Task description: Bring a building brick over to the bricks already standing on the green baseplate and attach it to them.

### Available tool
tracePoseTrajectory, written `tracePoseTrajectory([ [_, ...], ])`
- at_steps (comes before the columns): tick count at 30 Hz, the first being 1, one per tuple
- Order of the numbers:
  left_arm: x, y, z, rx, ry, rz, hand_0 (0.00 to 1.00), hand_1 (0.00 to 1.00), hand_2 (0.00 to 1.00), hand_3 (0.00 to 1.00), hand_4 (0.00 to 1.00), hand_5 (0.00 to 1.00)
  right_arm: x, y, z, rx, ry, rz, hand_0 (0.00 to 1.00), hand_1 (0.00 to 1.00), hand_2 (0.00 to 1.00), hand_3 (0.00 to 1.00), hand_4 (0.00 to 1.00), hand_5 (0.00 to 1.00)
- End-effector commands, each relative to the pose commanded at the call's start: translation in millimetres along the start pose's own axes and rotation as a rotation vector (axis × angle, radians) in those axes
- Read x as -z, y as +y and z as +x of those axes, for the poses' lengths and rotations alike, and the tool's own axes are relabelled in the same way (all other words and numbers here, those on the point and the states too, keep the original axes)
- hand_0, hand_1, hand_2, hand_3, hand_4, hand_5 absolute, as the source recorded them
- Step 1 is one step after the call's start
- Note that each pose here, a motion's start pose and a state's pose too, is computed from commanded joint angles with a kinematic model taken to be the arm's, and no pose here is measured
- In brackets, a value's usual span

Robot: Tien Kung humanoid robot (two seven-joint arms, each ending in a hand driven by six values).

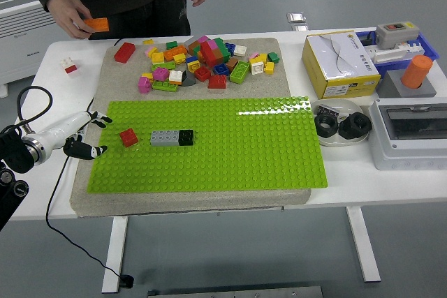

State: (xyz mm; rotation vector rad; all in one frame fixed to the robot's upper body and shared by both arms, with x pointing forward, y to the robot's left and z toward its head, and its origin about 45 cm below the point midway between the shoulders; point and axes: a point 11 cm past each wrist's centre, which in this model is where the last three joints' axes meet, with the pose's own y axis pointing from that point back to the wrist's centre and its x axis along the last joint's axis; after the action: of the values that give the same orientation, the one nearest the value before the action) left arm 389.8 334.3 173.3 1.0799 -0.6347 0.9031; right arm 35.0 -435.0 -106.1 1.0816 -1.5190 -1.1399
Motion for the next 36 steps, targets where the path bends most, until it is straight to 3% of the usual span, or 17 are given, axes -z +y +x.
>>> tracePoseTrajectory([
  [9, -16.1, -1.5, -12.0, 0.027, 0.006, -0.034, 0.108, 0.146, 0.761, 0.827, 0.623, 0.034, 1, 0.0, 0.2, 0.000, 0.000, 0.001, 0.705, 0.594, 0.740, 0.851, 0.924, 0.998],
  [21, -34.0, -5.2, -16.1, 0.039, 0.006, -0.072, 0.108, 0.149, 0.761, 0.825, 0.598, 0.002, 2, 0.1, 0.4, -0.001, -0.001, 0.003, 0.705, 0.595, 0.738, 0.848, 0.926, 0.998],
  [36, -43.0, -7.3, -13.1, 0.022, 0.010, -0.091, 0.107, 0.150, 0.760, 0.823, 0.598, 0.002, 2, 0.0, 0.1, -0.002, -0.001, 0.002, 0.706, 0.593, 0.739, 0.846, 0.926, 0.998],
])
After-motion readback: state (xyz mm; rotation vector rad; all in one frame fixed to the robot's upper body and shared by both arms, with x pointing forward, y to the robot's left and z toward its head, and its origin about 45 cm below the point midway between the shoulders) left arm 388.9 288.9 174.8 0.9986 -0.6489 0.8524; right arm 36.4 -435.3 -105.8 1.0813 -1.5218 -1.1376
